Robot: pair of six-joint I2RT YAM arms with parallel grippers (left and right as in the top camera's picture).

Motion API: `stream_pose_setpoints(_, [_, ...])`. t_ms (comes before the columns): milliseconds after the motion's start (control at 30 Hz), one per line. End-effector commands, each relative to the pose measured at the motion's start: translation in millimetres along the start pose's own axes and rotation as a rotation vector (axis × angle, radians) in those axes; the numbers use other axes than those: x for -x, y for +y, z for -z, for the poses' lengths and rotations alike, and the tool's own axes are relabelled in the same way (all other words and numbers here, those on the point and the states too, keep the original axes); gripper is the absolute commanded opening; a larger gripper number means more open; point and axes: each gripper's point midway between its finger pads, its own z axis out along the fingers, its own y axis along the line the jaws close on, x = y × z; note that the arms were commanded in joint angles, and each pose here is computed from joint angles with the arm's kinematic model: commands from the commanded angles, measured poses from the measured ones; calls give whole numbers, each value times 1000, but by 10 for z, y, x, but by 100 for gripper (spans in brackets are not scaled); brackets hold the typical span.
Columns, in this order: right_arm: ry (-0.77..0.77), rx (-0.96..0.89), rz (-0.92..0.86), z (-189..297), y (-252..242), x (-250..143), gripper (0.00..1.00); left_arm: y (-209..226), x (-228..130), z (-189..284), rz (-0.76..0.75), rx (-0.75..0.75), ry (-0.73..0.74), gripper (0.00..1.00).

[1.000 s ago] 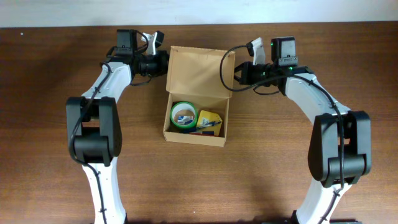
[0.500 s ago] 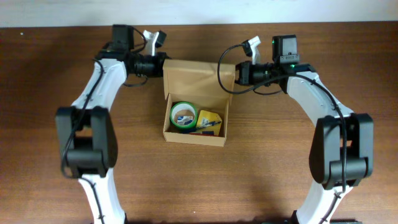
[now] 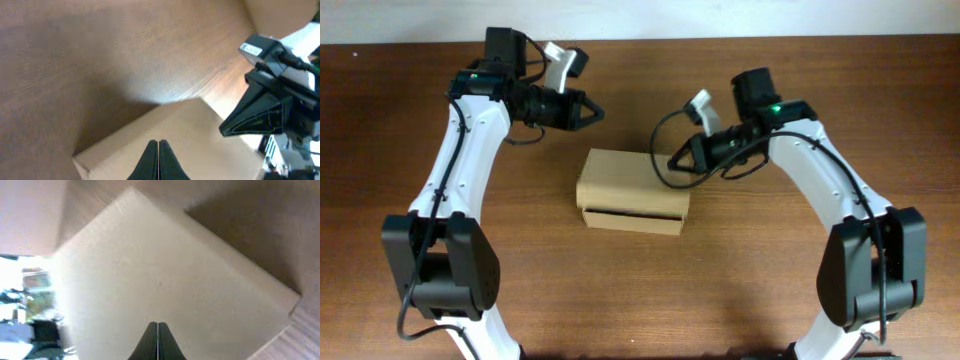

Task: Pack container
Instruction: 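Fold the lid down over the box with both grippers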

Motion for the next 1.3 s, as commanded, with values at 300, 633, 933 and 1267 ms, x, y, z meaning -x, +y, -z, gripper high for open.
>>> stream_pose_setpoints(300, [52,-219,63,396,130,-43,4,-246,-129,430,-99,188,39,2])
stream_pose_setpoints(633, [131,-255,136,427,478,-401,4,-455,-582,567,-129,216,151,2])
stream_pose_setpoints(933, [207,-279,108,49,222,-729,4,-263,-1049,16,-54,187,227,2])
stream_pose_setpoints(1267, [210,-280,101,-184,-40,-923,4,-43,-1481,-240,35,183,271,2])
